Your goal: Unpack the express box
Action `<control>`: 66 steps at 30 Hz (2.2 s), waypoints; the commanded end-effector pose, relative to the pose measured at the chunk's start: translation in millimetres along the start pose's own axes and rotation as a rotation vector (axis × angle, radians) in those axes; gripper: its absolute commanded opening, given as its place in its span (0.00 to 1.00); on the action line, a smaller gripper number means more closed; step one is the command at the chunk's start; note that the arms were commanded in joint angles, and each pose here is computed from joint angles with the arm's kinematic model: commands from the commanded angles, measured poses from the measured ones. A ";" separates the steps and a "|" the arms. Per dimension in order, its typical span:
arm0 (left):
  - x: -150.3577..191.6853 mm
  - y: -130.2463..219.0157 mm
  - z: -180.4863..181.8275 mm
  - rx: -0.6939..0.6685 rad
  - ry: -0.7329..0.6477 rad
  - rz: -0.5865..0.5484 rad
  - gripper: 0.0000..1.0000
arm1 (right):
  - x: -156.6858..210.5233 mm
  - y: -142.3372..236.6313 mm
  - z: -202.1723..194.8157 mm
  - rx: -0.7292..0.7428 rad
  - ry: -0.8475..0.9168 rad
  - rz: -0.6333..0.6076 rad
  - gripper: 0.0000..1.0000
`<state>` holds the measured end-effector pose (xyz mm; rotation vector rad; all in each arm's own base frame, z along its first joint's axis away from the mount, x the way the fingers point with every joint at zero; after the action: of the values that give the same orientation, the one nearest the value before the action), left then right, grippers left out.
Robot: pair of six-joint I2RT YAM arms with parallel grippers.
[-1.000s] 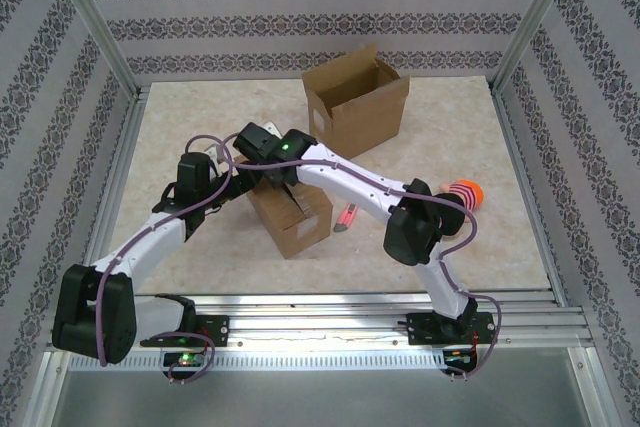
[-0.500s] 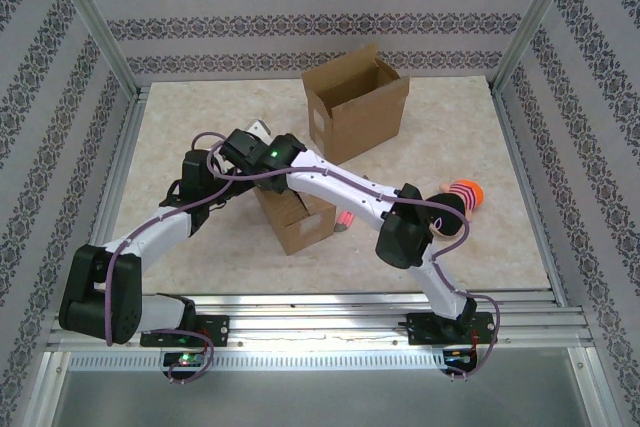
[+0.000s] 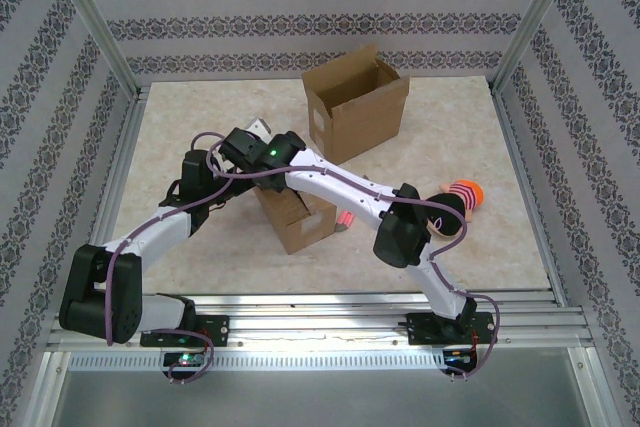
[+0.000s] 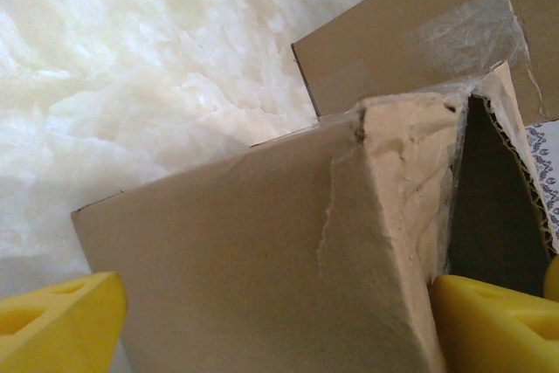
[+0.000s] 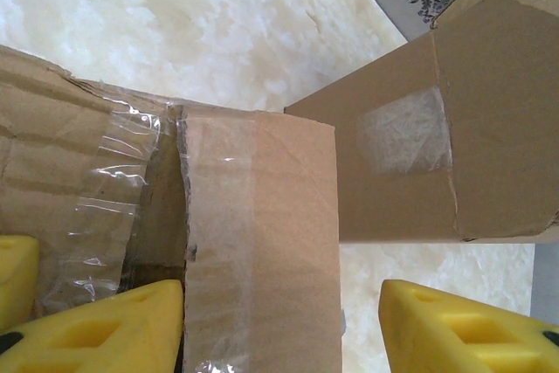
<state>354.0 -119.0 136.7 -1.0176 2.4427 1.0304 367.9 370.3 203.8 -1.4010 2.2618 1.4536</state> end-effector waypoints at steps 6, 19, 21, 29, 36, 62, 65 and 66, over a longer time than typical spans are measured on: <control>28.3 2.1 29.3 -0.116 0.029 0.106 0.89 | 34.2 -25.8 15.6 -0.045 0.008 0.119 0.60; 25.7 6.4 25.6 -0.113 0.019 0.099 0.89 | 51.3 -33.0 5.1 -0.030 -0.004 0.150 0.56; 25.3 6.6 24.6 -0.111 0.018 0.098 0.89 | 50.0 -31.1 7.8 -0.044 -0.001 0.150 0.57; 22.7 7.3 22.8 -0.108 0.017 0.094 0.90 | 53.6 -16.5 7.4 -0.050 0.012 0.145 0.67; 22.6 8.2 21.3 -0.104 0.021 0.093 0.90 | 43.6 -20.9 -8.2 0.043 0.020 0.105 0.59; 33.3 -1.3 35.6 -0.139 0.033 0.133 0.90 | 6.1 -11.9 -60.8 0.175 -0.082 -0.028 0.00; 34.9 -2.1 39.8 -0.157 0.036 0.137 0.90 | 10.5 -14.9 -64.7 0.146 -0.121 -0.017 0.00; 35.2 -2.0 41.1 -0.164 0.034 0.137 0.90 | 12.5 -16.5 -65.3 0.130 -0.136 -0.012 0.00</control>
<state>349.9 -122.1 135.3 -0.9749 2.4805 1.0448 382.7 333.1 194.2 -1.3662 2.3320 1.2979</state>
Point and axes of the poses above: each hand's point on the last joint's axis, 136 mm out from that joint toward the fingers, its own y axis back along the fingers, its own z axis along the line the jaws close on, x = y × z, the point moved 1 cm from there along y, back along the fingers, and after that the axes turned 1 degree about -y, right-handed, at the moved point
